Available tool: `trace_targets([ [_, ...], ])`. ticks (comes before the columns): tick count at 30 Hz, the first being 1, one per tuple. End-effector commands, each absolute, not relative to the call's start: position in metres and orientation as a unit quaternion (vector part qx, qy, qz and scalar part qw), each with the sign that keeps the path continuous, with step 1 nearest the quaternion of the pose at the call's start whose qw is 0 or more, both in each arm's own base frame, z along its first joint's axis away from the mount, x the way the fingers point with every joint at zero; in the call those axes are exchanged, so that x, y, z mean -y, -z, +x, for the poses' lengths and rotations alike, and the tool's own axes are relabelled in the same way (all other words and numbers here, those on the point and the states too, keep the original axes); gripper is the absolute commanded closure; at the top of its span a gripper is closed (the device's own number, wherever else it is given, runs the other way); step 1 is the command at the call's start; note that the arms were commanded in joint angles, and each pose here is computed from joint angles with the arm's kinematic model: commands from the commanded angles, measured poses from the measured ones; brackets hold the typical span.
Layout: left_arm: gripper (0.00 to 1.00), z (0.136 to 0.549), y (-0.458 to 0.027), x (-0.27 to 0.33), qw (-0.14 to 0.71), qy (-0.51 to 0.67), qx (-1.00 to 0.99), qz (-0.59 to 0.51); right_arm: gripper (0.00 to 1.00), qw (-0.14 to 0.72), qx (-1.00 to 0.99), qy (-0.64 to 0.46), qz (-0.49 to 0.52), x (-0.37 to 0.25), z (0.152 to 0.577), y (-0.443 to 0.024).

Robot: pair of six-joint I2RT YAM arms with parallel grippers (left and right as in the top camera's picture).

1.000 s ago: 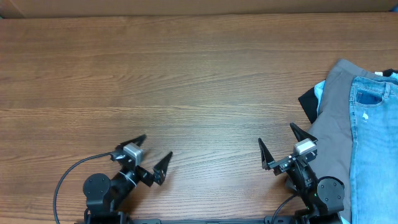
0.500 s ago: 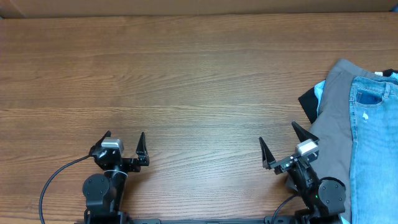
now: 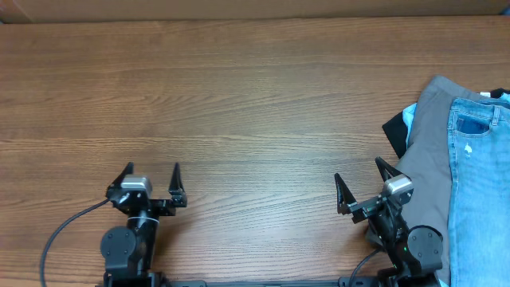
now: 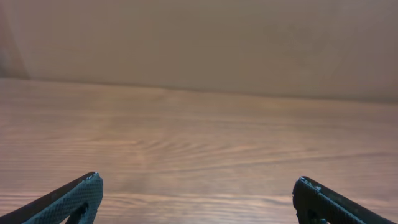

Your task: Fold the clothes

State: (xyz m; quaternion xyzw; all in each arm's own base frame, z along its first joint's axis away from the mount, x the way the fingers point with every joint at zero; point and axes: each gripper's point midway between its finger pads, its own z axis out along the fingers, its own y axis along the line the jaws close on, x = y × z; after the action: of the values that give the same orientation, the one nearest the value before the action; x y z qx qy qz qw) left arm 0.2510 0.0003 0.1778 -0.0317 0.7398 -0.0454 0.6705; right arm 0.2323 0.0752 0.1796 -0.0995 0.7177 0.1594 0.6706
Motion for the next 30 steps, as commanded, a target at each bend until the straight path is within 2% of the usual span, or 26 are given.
trace_targets([
  [1, 0.00, 0.246, -0.222, -0.024, 0.683, -0.002, -0.726, -0.082, 0.00, 0.677, -0.717, -0.151, -0.063, -0.064, 0.232, -0.219],
  [7, 0.00, 0.256, -0.263, -0.032, 0.636, -0.016, -0.765, -0.102, 0.00, 0.595, -0.789, -0.142, -0.057, -0.065, 0.246, -0.249],
  [14, 0.00, 0.297, -0.293, -0.008, 0.553, 0.051, -0.828, -0.076, 0.00, 0.459, -0.877, -0.132, -0.053, -0.074, 0.285, -0.268],
  [20, 0.00, 0.323, -0.290, 0.005, 0.454, 0.084, -0.885, -0.066, 0.00, 0.361, -0.917, -0.161, -0.060, -0.093, 0.316, -0.280],
  [24, 0.00, 0.335, -0.281, 0.012, 0.414, 0.103, -0.902, -0.059, 0.00, 0.307, -0.917, -0.244, -0.069, -0.123, 0.320, -0.279],
  [26, 0.00, 0.337, -0.278, 0.022, 0.404, 0.130, -0.904, -0.051, 0.00, 0.299, -0.912, -0.271, -0.079, -0.133, 0.321, -0.279],
  [30, 0.00, 0.337, -0.276, 0.034, 0.394, 0.165, -0.904, -0.036, 0.00, 0.310, -0.913, -0.256, -0.072, -0.128, 0.332, -0.277],
])
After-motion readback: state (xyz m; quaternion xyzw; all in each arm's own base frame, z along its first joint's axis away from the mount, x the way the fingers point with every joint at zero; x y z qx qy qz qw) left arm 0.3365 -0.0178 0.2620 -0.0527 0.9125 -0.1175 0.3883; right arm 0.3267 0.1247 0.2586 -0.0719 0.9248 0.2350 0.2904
